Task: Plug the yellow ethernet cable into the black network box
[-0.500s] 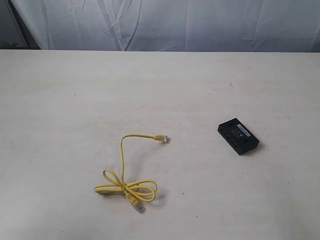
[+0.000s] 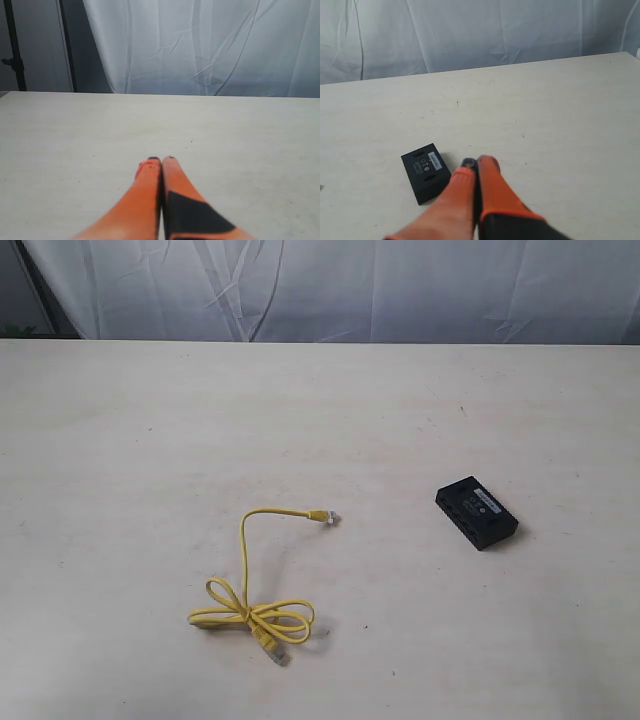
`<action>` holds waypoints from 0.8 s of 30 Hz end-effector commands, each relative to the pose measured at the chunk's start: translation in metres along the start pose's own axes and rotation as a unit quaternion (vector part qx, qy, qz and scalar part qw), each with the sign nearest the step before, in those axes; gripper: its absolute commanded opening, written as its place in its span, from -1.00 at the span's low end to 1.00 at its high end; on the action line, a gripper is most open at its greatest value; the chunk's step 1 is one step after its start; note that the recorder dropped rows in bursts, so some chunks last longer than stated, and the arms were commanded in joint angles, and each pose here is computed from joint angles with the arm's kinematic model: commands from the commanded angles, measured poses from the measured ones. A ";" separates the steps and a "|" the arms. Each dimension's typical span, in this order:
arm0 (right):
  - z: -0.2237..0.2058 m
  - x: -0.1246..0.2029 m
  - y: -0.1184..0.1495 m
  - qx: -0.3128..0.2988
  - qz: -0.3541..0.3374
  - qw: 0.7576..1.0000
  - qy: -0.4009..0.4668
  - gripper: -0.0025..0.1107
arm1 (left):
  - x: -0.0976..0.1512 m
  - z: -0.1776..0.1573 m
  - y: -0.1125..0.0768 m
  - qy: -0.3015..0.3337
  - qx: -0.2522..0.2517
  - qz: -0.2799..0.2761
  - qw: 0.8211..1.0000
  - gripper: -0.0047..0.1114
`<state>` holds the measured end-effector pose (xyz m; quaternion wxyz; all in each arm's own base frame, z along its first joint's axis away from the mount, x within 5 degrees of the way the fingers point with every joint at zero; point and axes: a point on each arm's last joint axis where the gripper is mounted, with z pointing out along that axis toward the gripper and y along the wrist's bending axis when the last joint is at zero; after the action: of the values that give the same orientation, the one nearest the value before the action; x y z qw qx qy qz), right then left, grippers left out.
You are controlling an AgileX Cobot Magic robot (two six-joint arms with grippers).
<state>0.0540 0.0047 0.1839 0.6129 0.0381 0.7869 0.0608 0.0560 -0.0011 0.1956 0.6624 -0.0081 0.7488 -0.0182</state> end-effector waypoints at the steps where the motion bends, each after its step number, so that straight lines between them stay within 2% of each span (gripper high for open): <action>1: 0.000 0.000 0.000 0.002 -0.001 1.000 -0.005 -0.96 | 0.000 0.000 0.000 -0.005 -0.002 0.002 1.000 -0.92; 10: 0.000 -0.003 0.000 0.002 0.000 1.000 -0.021 -0.96 | 0.000 0.000 0.000 -0.005 -0.002 0.002 1.000 -0.92; 15: -0.002 -0.019 -0.001 0.004 0.000 0.994 -0.110 -0.96 | 0.000 0.000 0.000 -0.005 -0.002 0.002 1.000 -0.92; 20: -0.009 -0.039 -0.001 0.007 -0.001 0.975 -0.222 -0.96 | 0.000 0.000 0.000 -0.005 -0.002 0.002 1.000 -0.92; 24: -0.013 -0.046 -0.001 0.008 -0.001 0.964 -0.264 -0.96 | 0.000 0.000 0.000 -0.005 -0.002 0.002 1.000 -0.92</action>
<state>0.0550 -0.0021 0.2239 0.7726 0.0543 0.6309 0.0461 0.0560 -0.0011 0.1956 0.6624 -0.0081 0.7488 -0.0182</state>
